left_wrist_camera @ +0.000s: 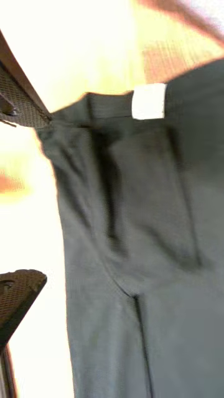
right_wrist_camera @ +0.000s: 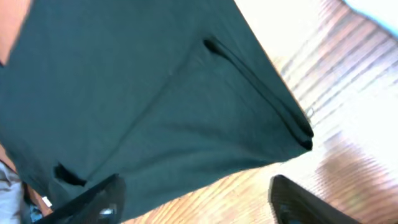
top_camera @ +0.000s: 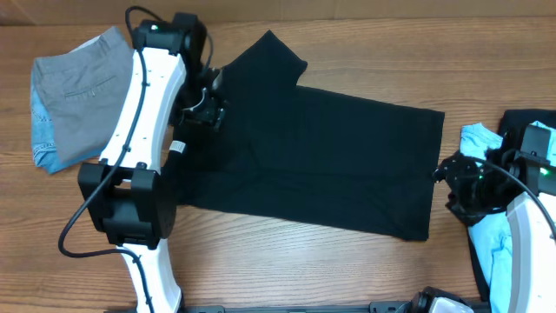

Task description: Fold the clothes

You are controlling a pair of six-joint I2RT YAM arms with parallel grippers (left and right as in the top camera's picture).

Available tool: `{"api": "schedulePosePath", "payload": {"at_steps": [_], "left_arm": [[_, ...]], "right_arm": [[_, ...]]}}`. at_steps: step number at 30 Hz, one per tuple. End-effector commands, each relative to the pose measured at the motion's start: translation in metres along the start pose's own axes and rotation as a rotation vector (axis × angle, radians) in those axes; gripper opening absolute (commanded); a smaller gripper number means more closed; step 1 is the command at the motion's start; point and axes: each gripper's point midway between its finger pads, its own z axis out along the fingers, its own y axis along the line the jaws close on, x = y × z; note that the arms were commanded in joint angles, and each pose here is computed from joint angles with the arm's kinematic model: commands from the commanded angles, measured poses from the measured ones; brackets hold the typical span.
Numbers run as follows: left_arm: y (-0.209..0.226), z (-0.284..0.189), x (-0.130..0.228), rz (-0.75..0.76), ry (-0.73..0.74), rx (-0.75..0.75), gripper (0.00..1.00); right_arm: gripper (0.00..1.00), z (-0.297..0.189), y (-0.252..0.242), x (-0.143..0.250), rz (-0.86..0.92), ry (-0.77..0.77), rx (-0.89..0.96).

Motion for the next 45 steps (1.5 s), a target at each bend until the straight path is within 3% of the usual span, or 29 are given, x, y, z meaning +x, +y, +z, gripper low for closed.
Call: {"api": "schedulePosePath", "payload": {"at_steps": [1,8,16,17,23,24,33,34,36,41,43,45], "left_arm": [[0.04,0.003,0.026,-0.191,0.082,-0.006,0.77],[0.095,0.026,0.059,-0.401,0.181,0.082,0.77],[0.125,0.052,0.087,-0.533,0.189,0.173,0.78],[0.123,0.054,0.088,-0.539,0.173,0.189,0.79],[0.107,0.081,0.103,-0.572,0.071,0.219,0.82],[0.101,0.088,0.103,-0.571,0.055,0.249,0.81],[0.077,0.163,0.119,-0.623,0.044,0.318,0.75],[0.077,0.166,0.118,-0.627,0.037,0.317,0.72],[0.08,0.172,0.113,-0.627,0.001,0.307,0.51],[0.089,0.173,0.099,-0.631,-0.065,0.291,0.22],[0.09,0.173,0.107,-0.637,-0.036,0.268,0.04],[0.096,0.171,0.123,-0.652,0.012,0.212,0.04]], "right_arm": [[0.83,0.028,-0.021,0.018,0.044,0.088,0.044],[0.83,0.084,-0.044,0.051,0.151,0.195,-0.001],[0.68,0.123,-0.06,0.051,0.294,0.143,-0.024],[0.65,0.125,-0.06,0.051,0.301,0.146,-0.021],[0.24,0.13,-0.068,0.055,0.308,0.17,0.021],[0.21,0.13,-0.069,0.056,0.309,0.172,0.023],[0.2,0.129,-0.071,0.06,0.297,0.188,0.034],[0.2,0.129,-0.071,0.06,0.294,0.188,0.034],[0.2,0.129,-0.071,0.059,0.293,0.186,0.033],[0.2,0.128,-0.072,0.062,0.299,0.197,0.041],[0.17,0.124,-0.072,0.064,0.305,0.21,0.053],[0.15,0.118,-0.07,0.065,0.309,0.226,0.066]]}}
